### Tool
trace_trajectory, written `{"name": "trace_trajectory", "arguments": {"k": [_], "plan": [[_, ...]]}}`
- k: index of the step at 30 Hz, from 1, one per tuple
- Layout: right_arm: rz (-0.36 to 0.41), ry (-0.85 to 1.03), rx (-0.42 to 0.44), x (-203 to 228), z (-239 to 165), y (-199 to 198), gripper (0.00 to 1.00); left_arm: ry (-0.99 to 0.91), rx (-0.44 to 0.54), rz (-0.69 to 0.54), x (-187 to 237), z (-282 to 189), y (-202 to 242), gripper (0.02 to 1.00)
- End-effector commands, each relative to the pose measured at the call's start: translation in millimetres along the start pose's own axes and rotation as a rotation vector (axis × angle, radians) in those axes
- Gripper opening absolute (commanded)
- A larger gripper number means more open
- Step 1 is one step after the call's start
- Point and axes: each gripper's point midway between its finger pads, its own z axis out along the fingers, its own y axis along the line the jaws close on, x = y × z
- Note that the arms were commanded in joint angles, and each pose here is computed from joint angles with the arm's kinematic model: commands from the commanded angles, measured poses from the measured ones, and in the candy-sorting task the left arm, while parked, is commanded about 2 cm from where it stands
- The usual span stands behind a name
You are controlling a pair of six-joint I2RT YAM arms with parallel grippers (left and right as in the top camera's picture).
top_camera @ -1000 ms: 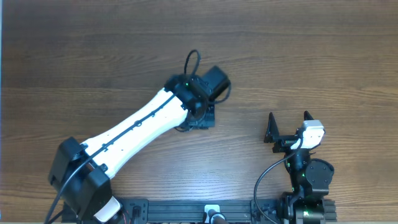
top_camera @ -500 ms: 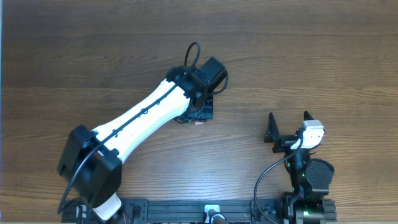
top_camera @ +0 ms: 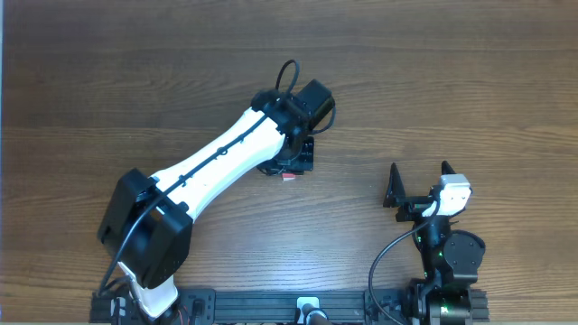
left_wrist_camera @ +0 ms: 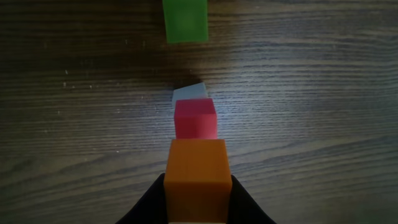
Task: Stack Cubes
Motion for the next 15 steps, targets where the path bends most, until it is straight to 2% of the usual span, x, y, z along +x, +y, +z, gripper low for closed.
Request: {"name": "trace_trajectory", "arguments": {"k": [1,15], "plan": [[-0.009,0.002,-0.012,2,0,2,0.993,0.011,0.003,0.003,-4,2,0,0.036],[-0.009,0.002,-0.012,2,0,2,0.991,0.031,-0.013,0.003,-5,16,-1,0.040]]}}
